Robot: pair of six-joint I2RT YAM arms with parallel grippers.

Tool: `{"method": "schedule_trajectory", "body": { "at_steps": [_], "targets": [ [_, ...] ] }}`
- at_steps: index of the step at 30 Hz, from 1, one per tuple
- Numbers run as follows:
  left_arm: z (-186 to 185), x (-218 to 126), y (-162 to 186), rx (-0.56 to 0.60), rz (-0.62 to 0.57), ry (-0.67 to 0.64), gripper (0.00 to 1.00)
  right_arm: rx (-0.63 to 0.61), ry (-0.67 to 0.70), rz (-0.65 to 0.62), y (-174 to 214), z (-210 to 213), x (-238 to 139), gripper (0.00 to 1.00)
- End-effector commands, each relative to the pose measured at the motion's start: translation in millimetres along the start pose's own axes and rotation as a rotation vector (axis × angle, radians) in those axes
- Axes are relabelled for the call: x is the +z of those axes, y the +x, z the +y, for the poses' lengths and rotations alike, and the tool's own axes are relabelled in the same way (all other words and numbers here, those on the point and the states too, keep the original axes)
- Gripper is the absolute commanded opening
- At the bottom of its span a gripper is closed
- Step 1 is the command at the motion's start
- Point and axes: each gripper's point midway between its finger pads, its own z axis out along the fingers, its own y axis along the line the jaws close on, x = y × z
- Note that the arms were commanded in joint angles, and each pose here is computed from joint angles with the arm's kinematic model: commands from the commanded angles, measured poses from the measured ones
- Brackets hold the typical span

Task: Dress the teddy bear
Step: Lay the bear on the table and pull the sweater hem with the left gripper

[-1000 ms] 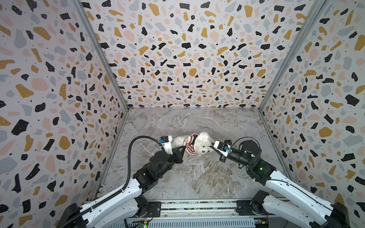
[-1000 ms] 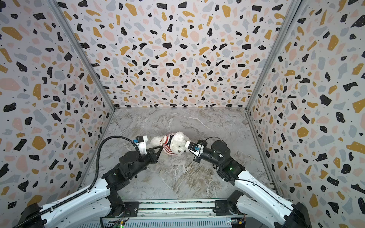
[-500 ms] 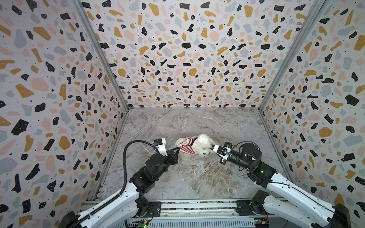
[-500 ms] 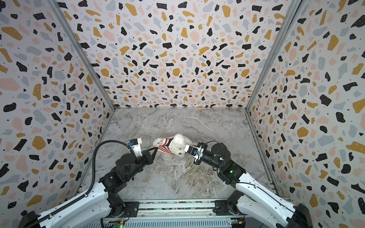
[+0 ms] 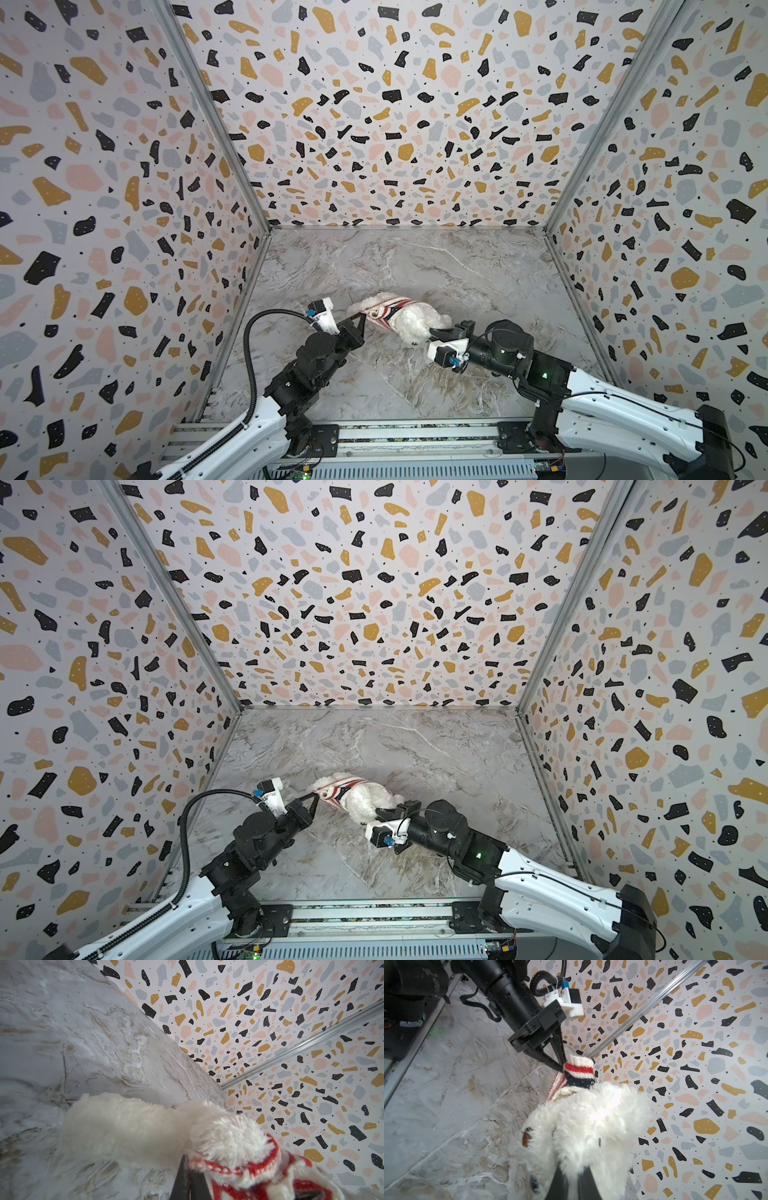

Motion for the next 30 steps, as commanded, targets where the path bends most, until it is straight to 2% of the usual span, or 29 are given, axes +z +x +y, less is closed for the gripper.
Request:
{"method": "schedule_trajectory", "body": {
  "at_steps": [1,4,8,11,15,17,20,23,27,30],
  "targets": [
    [11.1,-3.9,-26.0,0.010,-0.108,-0.068,0.00,-0.116,0.042,0.029,-9.5,-0.3,2.6,0.00],
    [7.1,1.9,-25.9,0.085,-0.067,-0.074,0.00,-0.189,0.023,0.071,-7.8,18.6,9.9,0.00],
    [20.9,18.1,13.1,0.187,0.112,-0.086,0.00,-0.248,0.007,0.097,1.5,43.7,17.8,0.00],
    [42.9,22.1,47.6,0.208,0.242,-0.100,0.09,-0.251,-0.012,0.100,8.5,58.2,22.4,0.00],
    [52.6,16.7,69.7,0.221,0.335,-0.084,0.28,-0.262,-0.060,0.126,21.0,80.6,30.6,0.00],
    [52.2,11.8,70.9,0.265,0.366,-0.094,0.38,-0.264,-0.104,0.144,28.4,96.1,35.1,0.00],
    [48.2,3.0,67.0,0.350,0.409,-0.117,0.48,-0.279,-0.166,0.175,40.5,121.3,38.9,0.00],
    [35.9,-6.6,62.5,0.437,0.458,-0.106,0.51,-0.295,-0.205,0.204,49.9,137.3,41.0,0.00],
    [5.9,-13.1,61.1,0.453,0.503,-0.008,0.51,-0.286,-0.229,0.225,58.9,148.3,39.5,0.00],
    [-9.0,-16.1,52.5,0.483,0.507,0.009,0.59,-0.276,-0.222,0.225,59.7,147.9,37.9,0.00]
  ]
}}
